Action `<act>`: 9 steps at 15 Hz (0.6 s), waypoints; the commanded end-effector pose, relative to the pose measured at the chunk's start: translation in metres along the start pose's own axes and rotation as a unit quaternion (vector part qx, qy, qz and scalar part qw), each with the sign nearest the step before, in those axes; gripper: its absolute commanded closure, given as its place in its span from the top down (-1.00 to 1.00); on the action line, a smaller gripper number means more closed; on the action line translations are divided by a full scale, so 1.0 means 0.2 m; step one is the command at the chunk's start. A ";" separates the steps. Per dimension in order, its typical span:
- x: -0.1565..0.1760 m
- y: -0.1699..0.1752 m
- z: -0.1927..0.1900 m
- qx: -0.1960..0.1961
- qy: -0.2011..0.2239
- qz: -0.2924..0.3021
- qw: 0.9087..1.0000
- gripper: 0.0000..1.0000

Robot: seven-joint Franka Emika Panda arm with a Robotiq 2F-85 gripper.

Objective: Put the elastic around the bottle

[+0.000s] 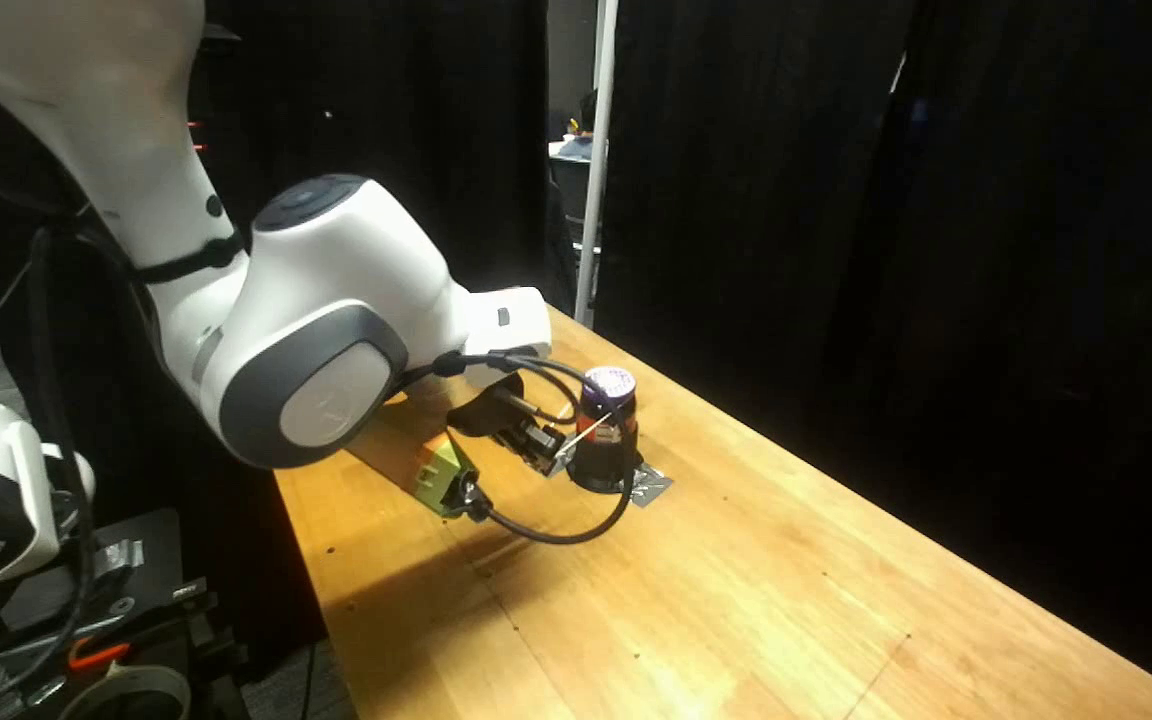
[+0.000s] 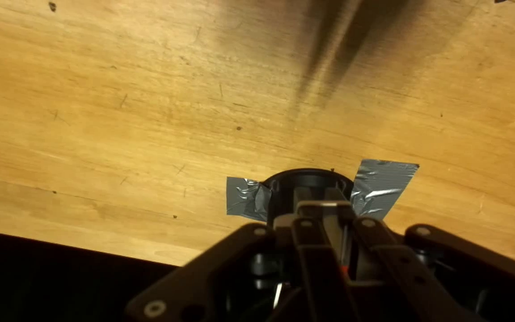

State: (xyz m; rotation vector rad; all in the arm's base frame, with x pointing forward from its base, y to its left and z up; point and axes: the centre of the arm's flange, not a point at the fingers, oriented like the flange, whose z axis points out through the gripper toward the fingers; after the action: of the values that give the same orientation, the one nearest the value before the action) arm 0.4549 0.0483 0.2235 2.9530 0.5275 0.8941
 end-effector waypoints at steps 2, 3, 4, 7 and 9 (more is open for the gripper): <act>-0.23 -0.11 0.12 0.010 0.070 0.005 0.997 -0.66; -0.26 -0.14 0.14 0.011 0.091 0.006 0.996 -0.71; -0.28 -0.16 0.15 0.007 0.113 0.007 0.994 -0.70; -0.30 -0.19 0.13 -0.019 0.180 0.008 0.983 -0.74; -0.32 -0.21 0.11 -0.046 0.220 0.006 0.974 -0.71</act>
State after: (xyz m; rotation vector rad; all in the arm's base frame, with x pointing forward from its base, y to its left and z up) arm 0.4158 0.0613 0.1777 2.7946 0.4806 1.4103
